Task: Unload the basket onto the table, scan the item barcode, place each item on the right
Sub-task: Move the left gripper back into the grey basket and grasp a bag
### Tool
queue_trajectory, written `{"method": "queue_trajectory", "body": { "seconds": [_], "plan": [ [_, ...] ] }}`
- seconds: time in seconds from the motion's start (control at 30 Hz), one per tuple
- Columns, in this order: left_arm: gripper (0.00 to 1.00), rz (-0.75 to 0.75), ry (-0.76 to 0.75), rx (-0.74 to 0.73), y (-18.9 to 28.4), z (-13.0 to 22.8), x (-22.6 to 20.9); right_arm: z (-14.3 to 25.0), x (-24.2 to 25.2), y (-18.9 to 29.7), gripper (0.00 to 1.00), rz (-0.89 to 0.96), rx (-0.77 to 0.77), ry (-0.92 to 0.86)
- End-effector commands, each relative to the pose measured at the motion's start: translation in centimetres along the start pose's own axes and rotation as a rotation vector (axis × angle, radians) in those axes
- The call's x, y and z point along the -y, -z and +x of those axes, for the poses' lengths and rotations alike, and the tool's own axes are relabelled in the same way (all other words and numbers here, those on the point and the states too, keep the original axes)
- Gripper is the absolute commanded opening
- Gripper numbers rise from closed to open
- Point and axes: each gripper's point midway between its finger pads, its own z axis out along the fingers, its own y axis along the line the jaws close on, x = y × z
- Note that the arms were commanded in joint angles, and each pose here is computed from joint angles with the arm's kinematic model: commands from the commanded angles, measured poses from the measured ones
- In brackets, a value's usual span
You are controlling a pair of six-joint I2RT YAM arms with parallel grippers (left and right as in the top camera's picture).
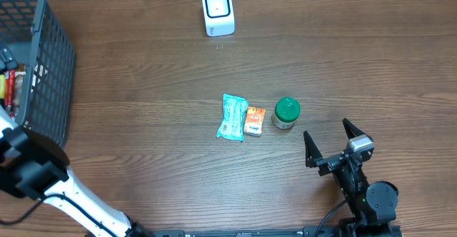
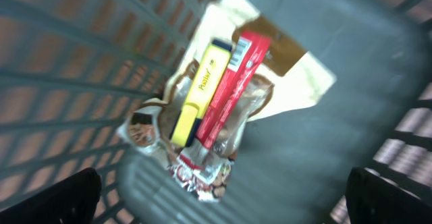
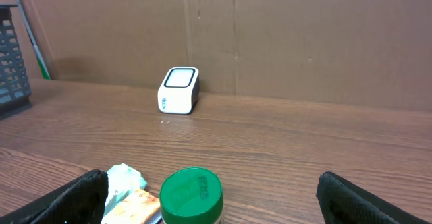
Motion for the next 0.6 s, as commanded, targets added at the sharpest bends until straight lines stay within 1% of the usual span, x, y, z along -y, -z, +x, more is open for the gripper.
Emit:
{"method": "queue_trajectory", "body": {
  "seconds": [0.0, 0.17, 0.33, 0.47, 0.57],
  "plan": [
    [1.0, 0.018, -0.066, -0.073, -4.6, 1.2, 0.0, 0.2, 0.3, 0.0, 1.0, 0.016, 0.003, -0.006],
    [1.0, 0.028, -0.135, -0.131, -9.3, 2.4, 0.4, 0.2, 0.3, 0.0, 1.0, 0.016, 0.003, -0.006],
    [1.0, 0.035, -0.217, -0.137, -12.1, 2.7, 0.8, 0.2, 0.3, 0.0, 1.0, 0.016, 0.003, -0.006],
    [1.0, 0.034, -0.214, -0.143, -13.2, 3.0, 0.4, 0.2, 0.3, 0.0, 1.0, 0.016, 0.003, -0.006],
    [1.0, 0.067, -0.201, -0.149, -14.2, 3.4, 0.4, 0.2, 0.3, 0.0, 1.0, 0.016, 0.003, -0.006]
  ]
}}
